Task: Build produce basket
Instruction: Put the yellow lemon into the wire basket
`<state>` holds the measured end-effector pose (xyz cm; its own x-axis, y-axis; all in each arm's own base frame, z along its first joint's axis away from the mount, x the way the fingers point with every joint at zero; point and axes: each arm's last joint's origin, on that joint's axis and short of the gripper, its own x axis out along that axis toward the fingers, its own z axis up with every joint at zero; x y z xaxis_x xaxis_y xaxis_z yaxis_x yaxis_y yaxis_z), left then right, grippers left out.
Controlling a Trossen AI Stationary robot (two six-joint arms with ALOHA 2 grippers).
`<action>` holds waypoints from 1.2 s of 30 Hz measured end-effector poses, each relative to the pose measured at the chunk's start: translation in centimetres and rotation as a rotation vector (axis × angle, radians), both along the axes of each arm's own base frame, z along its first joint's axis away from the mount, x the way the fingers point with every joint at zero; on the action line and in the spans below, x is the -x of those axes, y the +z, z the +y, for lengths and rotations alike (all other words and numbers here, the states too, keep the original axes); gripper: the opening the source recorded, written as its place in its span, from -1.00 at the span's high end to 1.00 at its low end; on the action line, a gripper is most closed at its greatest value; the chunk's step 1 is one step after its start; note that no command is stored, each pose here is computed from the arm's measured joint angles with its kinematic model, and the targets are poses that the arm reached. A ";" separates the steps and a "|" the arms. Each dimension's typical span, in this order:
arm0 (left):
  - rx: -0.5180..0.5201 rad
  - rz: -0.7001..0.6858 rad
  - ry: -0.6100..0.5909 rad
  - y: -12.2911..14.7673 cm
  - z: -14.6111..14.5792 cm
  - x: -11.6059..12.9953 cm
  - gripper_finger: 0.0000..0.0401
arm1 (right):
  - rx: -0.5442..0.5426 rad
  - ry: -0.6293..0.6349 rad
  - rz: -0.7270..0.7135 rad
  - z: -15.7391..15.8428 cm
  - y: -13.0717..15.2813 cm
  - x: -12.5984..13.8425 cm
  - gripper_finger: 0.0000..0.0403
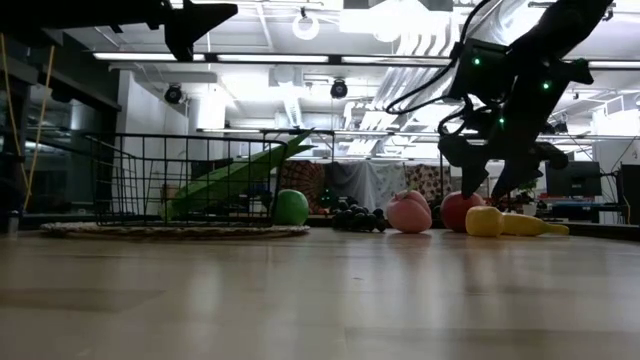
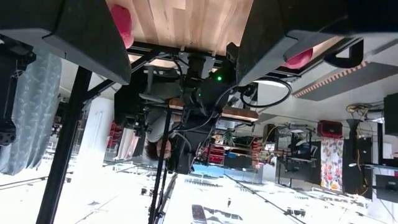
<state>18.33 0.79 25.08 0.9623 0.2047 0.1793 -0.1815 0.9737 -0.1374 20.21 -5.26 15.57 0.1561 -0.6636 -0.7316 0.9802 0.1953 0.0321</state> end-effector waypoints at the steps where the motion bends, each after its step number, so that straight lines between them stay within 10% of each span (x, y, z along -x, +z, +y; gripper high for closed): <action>1: 0.000 0.000 0.000 0.0 0.0 0.0 -0.41 | 0.006 -0.003 0.000 0.0 0.0 0.0 -0.21; 27: 0.008 -0.002 -0.002 0.0 0.0 0.0 -0.41 | 0.037 0.051 0.048 -0.1 0.1 -0.1 -0.21; 36: 0.007 -0.003 -0.002 0.0 0.0 0.0 -0.41 | 0.061 0.042 0.053 -0.2 0.1 0.0 -0.67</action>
<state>18.33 0.78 25.09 0.9622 0.2040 0.1807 -0.1792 0.9732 -0.1444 20.24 -5.42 15.69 0.1465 -0.7010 -0.6979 0.9712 0.2358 -0.0330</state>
